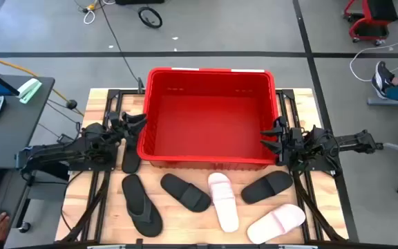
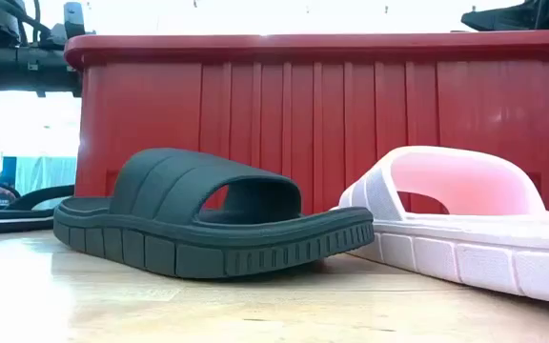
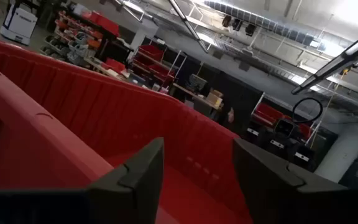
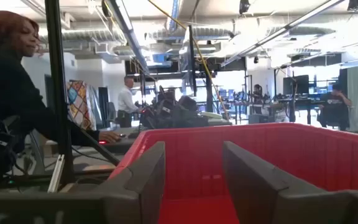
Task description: Pick and place slides into bin
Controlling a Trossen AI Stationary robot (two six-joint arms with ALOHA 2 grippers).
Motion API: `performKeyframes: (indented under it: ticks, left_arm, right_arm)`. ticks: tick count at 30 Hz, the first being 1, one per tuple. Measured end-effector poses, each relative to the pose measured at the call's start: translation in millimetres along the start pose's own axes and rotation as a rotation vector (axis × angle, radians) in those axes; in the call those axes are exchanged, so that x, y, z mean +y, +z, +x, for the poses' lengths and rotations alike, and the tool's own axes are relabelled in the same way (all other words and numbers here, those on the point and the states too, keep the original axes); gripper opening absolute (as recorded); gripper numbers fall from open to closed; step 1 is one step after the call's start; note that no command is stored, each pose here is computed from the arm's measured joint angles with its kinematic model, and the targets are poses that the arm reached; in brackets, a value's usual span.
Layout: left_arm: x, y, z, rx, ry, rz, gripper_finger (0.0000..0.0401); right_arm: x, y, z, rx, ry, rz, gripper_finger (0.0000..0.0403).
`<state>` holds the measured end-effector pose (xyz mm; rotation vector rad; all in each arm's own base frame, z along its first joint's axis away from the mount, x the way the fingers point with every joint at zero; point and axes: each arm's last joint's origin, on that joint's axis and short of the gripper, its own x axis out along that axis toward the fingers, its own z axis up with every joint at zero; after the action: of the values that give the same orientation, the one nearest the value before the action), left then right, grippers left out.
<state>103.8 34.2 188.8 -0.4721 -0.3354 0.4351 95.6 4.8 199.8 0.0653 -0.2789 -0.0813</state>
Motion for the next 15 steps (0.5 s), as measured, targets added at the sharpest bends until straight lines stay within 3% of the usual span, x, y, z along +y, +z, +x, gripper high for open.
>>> performKeyframes:
  ticks: [15]
  left_arm:
    - [-0.1, 0.1, 0.0, 0.000, 0.000, 0.000, 0.0194]
  right_arm:
    - [0.0, 0.0, 0.0, 0.000, 0.000, 0.000, 0.0165]
